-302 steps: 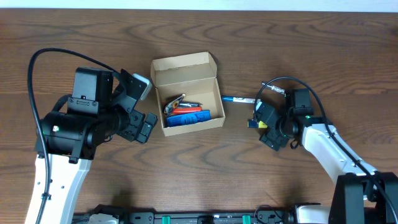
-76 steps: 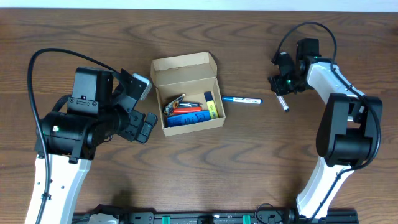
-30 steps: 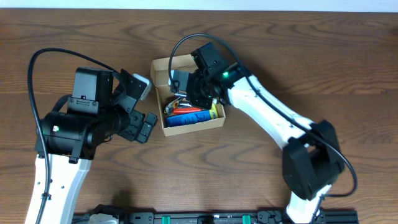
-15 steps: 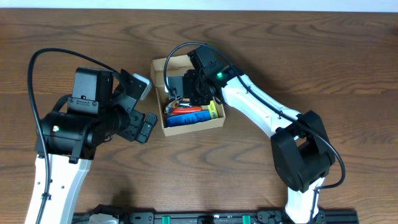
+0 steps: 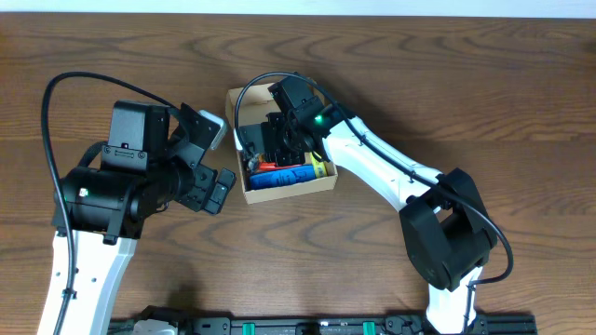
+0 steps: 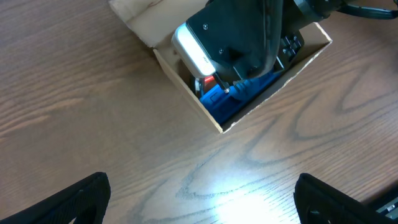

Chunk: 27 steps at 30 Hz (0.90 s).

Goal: Pack container
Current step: 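Carry the silver marker into the box and release it, then move the right gripper to the blue-capped whiteboard marker and grasp it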

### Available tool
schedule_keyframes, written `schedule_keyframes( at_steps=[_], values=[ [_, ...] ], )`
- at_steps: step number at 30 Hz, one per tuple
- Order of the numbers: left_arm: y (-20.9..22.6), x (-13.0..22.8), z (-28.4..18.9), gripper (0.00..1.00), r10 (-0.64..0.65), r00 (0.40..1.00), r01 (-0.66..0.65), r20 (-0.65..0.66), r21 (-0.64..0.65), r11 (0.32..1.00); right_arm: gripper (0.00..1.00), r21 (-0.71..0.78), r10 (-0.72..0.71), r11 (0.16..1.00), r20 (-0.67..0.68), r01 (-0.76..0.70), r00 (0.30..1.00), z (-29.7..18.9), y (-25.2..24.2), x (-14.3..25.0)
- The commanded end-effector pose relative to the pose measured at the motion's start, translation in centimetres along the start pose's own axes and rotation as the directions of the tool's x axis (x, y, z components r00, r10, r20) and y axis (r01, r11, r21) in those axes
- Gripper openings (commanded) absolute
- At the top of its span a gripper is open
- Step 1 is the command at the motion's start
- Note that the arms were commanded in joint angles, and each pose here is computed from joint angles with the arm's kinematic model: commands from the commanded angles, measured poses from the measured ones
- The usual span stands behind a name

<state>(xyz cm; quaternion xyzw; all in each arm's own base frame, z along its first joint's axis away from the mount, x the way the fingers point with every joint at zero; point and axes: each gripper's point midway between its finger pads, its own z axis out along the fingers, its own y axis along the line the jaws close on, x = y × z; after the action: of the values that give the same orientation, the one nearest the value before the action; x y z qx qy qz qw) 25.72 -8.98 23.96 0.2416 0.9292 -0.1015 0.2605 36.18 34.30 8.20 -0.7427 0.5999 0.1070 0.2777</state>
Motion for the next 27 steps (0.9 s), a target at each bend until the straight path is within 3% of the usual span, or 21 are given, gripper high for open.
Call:
schedule_keyframes(
  at_steps=[1,6,11,16,21,27],
  values=[
    [0.0,-0.3,-0.2,0.95,0.011,1.000,-0.011,0.007,0.003,1.000,0.43,-0.006,0.046,0.999,0.003,-0.046,0.999,0.3,0.2,-0.3],
    [0.0,-0.3,-0.2,0.95,0.011,1.000,-0.011,0.007,0.003,1.000,0.45,0.064,0.112,0.991,0.037,-0.114,0.993,-2.8,-1.2,-1.9],
    [0.0,-0.3,-0.2,0.95,0.011,1.000,-0.011,0.007,0.003,1.000,0.46,0.167,0.139,0.975,0.071,-0.149,0.988,-8.4,-2.4,-4.0],
    [0.0,-0.3,-0.2,0.95,0.011,1.000,-0.011,0.007,0.003,1.000,0.53,0.248,0.132,0.958,0.061,-0.143,0.989,-15.1,-1.7,-4.8],
    [0.0,-0.3,-0.2,0.95,0.011,1.000,-0.011,0.008,0.003,1.000,0.56,0.335,0.215,0.926,-0.090,-0.174,0.972,-19.6,-0.9,-0.8],
    [0.0,-0.3,-0.2,0.95,0.011,1.000,-0.011,0.007,0.003,1.000,0.59,0.312,0.375,0.904,-0.250,-0.292,0.893,-20.9,0.5,6.6]
  ],
)
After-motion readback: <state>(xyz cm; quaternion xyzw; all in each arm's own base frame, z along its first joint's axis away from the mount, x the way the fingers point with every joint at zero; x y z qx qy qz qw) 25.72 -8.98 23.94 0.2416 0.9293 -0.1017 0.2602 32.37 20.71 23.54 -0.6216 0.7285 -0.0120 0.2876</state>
